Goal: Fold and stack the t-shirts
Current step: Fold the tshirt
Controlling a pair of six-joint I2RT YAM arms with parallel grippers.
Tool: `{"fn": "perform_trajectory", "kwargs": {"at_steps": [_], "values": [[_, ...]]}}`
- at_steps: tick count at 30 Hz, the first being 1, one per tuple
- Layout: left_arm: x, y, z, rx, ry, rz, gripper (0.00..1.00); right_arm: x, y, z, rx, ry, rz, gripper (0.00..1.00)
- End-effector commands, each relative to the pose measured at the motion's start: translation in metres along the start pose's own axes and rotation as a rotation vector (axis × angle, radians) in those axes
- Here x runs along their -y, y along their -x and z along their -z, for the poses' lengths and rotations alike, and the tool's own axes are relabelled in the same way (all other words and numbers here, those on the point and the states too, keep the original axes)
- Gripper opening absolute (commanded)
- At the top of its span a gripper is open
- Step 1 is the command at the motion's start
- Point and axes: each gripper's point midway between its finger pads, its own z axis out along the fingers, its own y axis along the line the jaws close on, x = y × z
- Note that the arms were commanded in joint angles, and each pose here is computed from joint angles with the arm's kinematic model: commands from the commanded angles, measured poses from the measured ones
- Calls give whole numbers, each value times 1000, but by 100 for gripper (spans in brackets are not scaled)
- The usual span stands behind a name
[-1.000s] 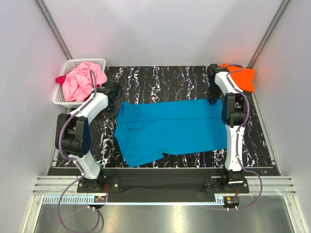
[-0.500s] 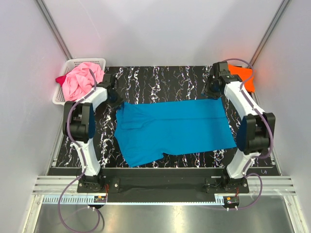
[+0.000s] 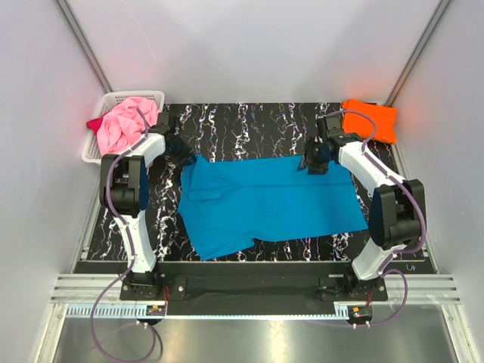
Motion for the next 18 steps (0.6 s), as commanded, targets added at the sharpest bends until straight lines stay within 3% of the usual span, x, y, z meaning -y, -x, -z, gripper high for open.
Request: {"fn": "perform_trajectory", "kwargs": {"at_steps": [1, 8, 15, 18], "values": [[18, 16, 17, 50, -64, -7, 31, -19, 4, 4, 24, 57, 17, 48], [12, 30, 9, 101, -12, 4, 31, -33, -10, 0, -20, 97, 26, 47], [-31, 48, 6, 210, 224, 27, 25, -62, -34, -13, -121, 230, 62, 47], [-37, 46, -1, 197, 251, 15, 24, -63, -40, -23, -155, 236, 53, 46]]}}
